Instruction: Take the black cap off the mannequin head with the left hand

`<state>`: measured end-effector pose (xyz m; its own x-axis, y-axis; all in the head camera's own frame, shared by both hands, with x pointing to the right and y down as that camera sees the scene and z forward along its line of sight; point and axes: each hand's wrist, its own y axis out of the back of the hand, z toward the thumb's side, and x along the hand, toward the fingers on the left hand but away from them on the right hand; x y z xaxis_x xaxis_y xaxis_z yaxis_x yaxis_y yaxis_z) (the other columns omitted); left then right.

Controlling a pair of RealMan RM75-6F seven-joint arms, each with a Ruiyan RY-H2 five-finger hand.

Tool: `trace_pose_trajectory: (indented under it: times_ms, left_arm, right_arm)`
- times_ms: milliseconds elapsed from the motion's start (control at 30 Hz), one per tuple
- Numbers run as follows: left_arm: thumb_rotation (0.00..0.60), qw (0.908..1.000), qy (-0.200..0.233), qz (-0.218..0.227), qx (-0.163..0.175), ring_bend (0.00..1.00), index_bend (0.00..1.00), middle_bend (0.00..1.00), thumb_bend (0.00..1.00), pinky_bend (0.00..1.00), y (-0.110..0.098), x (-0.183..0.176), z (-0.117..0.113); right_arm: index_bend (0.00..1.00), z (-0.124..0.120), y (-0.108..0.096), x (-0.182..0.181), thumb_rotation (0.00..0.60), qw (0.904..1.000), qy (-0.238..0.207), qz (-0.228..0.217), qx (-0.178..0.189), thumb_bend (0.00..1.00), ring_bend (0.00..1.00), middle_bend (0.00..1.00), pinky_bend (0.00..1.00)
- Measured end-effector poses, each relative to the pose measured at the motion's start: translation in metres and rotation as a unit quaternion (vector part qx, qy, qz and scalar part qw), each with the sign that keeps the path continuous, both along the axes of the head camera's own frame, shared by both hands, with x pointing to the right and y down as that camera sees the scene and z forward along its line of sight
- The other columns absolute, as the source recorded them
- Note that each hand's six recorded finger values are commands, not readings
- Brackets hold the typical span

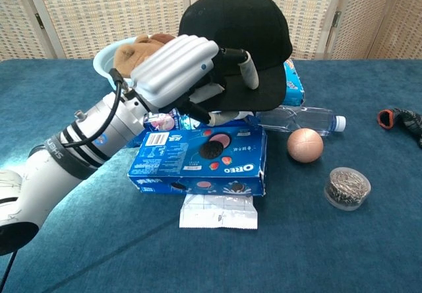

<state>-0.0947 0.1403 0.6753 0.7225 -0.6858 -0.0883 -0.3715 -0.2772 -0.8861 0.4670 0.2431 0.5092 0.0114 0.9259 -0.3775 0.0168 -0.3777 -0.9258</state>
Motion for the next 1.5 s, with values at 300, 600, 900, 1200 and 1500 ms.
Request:
trace_pose_trajectory:
  times_ms: [300, 600, 900, 1200, 1500]
  left_arm:
    - [0.6, 0.9998, 0.012, -0.005, 0.014, 1.0, 0.51, 1.0, 0.31, 1.0, -0.003, -0.005, -0.006]
    - [0.6, 0.9986, 0.025, -0.026, 0.039, 1.0, 0.59, 1.0, 0.37, 1.0, -0.015, -0.018, -0.018]
    - [0.6, 0.9958, 0.051, -0.055, 0.052, 1.0, 0.61, 1.0, 0.38, 1.0, -0.029, -0.027, -0.034]
    - [0.6, 0.9915, 0.058, -0.075, 0.089, 1.0, 0.61, 1.0, 0.38, 1.0, -0.051, -0.024, -0.057]
    - [0.6, 0.9832, 0.031, -0.105, 0.146, 1.0, 0.61, 1.0, 0.38, 1.0, -0.086, -0.019, -0.082]
  right_arm:
    - [0.3, -0.001, 0.001, 0.001, 0.6, 1.0, 0.001, 0.001, 0.0, 0.28, 0.19, 0.24, 0.29]
    - [0.3, -0.001, 0.0, -0.003, 0.6, 1.0, -0.002, -0.004, 0.001, 0.28, 0.19, 0.24, 0.29]
    - [0.3, -0.002, 0.0, -0.004, 0.6, 1.0, -0.001, -0.005, 0.002, 0.28, 0.19, 0.24, 0.29]
    - [0.3, -0.004, -0.001, -0.005, 0.6, 1.0, -0.001, -0.007, 0.003, 0.28, 0.19, 0.24, 0.29]
    - [0.3, -0.004, -0.002, -0.007, 0.6, 0.9999, -0.001, -0.009, 0.004, 0.28, 0.19, 0.24, 0.29]
